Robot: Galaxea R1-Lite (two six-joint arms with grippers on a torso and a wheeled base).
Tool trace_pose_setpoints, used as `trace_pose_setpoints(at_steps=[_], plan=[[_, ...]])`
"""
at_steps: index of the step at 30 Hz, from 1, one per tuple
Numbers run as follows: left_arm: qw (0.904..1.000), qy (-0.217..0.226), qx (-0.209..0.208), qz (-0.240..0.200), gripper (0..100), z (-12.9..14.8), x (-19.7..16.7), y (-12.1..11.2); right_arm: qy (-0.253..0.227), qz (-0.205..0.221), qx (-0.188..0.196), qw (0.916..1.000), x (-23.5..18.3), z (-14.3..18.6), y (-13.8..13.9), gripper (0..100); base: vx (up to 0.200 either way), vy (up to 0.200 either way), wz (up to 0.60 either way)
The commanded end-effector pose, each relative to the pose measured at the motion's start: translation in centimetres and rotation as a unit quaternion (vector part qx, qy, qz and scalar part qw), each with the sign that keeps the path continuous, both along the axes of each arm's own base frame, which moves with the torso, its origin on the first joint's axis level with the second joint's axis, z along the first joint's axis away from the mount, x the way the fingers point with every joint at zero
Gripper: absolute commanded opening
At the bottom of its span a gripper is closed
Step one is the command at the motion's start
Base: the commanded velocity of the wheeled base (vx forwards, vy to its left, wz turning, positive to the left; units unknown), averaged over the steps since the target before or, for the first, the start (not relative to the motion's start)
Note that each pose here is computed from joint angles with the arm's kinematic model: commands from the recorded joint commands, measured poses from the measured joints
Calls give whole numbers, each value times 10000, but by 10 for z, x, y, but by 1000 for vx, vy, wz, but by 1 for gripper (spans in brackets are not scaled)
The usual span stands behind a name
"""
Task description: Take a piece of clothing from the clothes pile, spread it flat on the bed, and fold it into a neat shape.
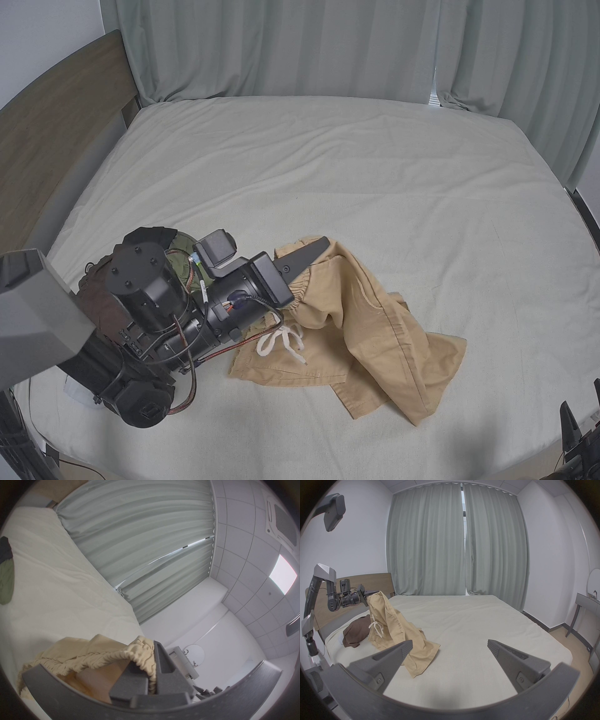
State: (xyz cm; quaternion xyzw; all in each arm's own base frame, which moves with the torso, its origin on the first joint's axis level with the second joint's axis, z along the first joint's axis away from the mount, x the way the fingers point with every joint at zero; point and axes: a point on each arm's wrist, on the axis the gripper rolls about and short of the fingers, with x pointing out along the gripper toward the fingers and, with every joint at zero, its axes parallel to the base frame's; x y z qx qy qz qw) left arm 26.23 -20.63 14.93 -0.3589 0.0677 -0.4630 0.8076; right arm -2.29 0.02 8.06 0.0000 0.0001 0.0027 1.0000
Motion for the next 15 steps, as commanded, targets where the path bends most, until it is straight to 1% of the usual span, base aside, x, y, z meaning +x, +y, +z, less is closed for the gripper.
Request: trace_pose_setpoints(at_steps=[1, 8, 12, 15], plan=[[9998, 36, 127, 156, 0, -8, 9, 7, 7, -4, 0, 10000, 0, -5, 0, 100, 0, 0, 0], [9986, 12, 350, 385, 0, -18, 23, 25, 7, 4, 0, 10000, 0, -5, 0, 100, 0, 0, 0], [9976, 165, 502, 448, 0, -28, 24, 34, 7, 4, 0, 10000, 0, -5, 0, 100, 0, 0, 0], [9964, 162, 663, 513, 0, -35, 26, 41, 7, 4, 0, 10000, 0, -5, 0, 100, 0, 0, 0]])
